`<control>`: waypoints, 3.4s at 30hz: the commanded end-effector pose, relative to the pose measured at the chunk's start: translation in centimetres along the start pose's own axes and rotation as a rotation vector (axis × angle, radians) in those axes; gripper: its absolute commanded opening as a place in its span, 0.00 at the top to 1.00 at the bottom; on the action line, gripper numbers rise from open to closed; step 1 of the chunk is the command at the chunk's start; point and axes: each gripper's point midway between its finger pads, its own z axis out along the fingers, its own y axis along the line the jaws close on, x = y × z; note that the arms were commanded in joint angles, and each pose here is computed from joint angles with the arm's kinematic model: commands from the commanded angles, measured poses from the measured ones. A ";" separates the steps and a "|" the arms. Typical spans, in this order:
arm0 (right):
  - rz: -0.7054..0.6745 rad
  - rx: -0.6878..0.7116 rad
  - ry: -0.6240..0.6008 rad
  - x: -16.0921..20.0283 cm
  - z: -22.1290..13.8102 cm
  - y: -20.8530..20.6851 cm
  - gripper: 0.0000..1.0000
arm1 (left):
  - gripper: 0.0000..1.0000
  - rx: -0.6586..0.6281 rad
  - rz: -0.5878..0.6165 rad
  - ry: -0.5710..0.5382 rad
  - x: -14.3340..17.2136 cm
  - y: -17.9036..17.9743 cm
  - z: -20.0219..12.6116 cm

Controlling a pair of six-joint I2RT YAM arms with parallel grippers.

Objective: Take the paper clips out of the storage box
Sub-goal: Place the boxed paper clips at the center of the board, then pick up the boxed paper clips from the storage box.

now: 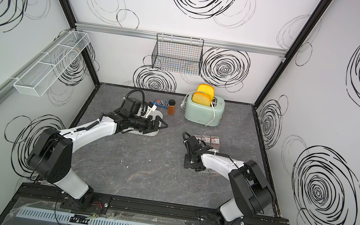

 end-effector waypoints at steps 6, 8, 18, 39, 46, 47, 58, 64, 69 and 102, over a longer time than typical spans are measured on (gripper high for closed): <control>-0.030 -0.116 -0.005 -0.4 -1.6 1.9 0.35 | 0.01 -0.011 0.049 -0.035 -1.6 -0.5 -0.6; -0.043 -0.154 -0.006 -0.7 -2.4 2.7 0.34 | 0.02 -0.045 0.055 -0.046 -1.9 0.0 -0.9; -0.078 -0.210 -0.099 -5.8 -6.7 4.2 0.15 | 0.02 -0.308 0.073 -0.125 -5.3 4.9 -4.2; -0.153 -0.321 -0.226 -14.7 -9.1 5.9 0.01 | 0.01 -0.904 0.072 -0.116 -10.2 16.5 -5.4; -0.140 -0.333 -0.218 -15.5 -8.6 5.0 0.01 | 0.01 -1.020 0.029 -0.075 -8.6 19.7 -5.5; -0.140 -0.335 -0.217 -15.6 -8.6 4.9 0.01 | 0.02 -1.042 0.023 -0.080 -8.6 20.1 -5.7; -0.144 -0.351 -0.206 -15.8 -8.0 4.4 0.01 | 0.01 -1.165 -0.023 -0.099 -7.6 23.3 -6.8; -0.145 -0.360 -0.204 -15.6 -7.7 4.0 0.01 | 0.02 -1.240 -0.045 -0.122 -7.1 24.4 -7.6; -0.144 -0.367 -0.197 -15.3 -7.4 3.7 0.01 | 0.02 -1.267 -0.055 -0.135 -6.9 24.8 -8.0; -0.123 -0.370 -0.201 -14.9 -7.0 2.7 0.01 | 0.09 -1.103 -0.041 -0.122 -5.9 23.9 -2.3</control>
